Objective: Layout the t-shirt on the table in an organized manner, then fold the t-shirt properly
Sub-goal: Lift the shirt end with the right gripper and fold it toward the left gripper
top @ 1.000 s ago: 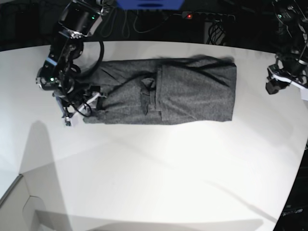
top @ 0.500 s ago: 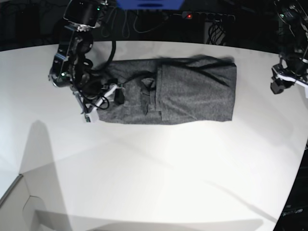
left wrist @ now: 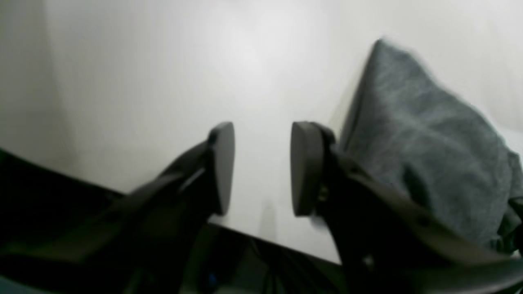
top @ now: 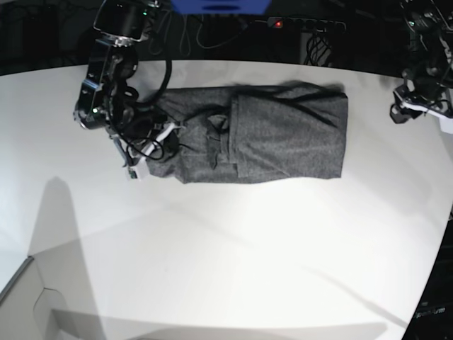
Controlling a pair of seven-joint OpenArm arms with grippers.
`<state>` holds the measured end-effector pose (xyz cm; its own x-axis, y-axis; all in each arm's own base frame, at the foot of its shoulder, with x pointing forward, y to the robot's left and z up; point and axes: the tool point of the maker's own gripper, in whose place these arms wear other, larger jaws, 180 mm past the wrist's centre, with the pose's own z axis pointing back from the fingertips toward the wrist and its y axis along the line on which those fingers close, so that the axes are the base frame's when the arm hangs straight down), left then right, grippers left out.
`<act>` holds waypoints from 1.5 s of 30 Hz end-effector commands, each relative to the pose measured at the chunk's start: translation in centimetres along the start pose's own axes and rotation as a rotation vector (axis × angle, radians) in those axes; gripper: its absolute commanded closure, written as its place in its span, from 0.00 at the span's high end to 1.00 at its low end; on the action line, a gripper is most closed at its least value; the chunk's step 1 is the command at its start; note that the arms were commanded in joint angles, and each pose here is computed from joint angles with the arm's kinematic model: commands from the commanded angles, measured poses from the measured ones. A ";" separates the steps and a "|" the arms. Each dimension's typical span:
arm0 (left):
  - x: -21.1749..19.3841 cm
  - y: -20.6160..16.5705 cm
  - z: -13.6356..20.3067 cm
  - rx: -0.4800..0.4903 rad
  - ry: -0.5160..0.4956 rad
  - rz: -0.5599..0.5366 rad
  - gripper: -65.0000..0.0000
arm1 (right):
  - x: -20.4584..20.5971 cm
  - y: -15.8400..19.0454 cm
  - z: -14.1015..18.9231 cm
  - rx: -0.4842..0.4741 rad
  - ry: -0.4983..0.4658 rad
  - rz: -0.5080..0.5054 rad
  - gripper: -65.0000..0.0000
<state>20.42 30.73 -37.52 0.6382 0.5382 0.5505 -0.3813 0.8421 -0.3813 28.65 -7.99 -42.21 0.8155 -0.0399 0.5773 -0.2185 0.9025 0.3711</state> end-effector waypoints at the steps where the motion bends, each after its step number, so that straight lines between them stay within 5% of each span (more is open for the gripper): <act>1: 1.0 -0.9 -0.2 -0.030 -0.025 -0.019 0.34 | 2.3 0.6 0.5 0.011 -0.070 0.026 0.00; 3: 0.3 -1.8 -1.2 -0.055 0.008 -0.019 0.31 | 3.1 0.6 1.3 -0.003 -0.099 0.044 0.00; 9: -0.3 -3.4 -4.0 -0.109 0.057 0.013 0.00 | 6.0 2.8 3.4 -0.006 -0.183 0.154 0.00; 17: -1.8 -6.8 -7.3 -0.184 0.154 -0.002 0.00 | 7.2 6.7 5.2 0.032 -0.241 0.274 0.00; 23: -3.6 -9.1 -9.2 -0.153 0.206 -0.091 0.00 | 7.7 9.6 5.9 0.078 -0.270 0.344 0.00; 41: -5.2 -9.3 -9.5 -0.118 0.236 -0.113 0.00 | 6.7 28.0 5.4 0.478 -0.373 0.745 0.00; 45: -4.9 -9.0 -8.4 -0.108 0.204 -0.142 0.00 | 5.0 29.5 3.3 0.554 -0.367 0.719 0.00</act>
<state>26.38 19.76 -43.13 0.8019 0.3983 0.4453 -0.2106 0.8860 -0.4131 24.06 16.63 -27.89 0.2245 0.2784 0.9339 -0.8941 0.4400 0.0837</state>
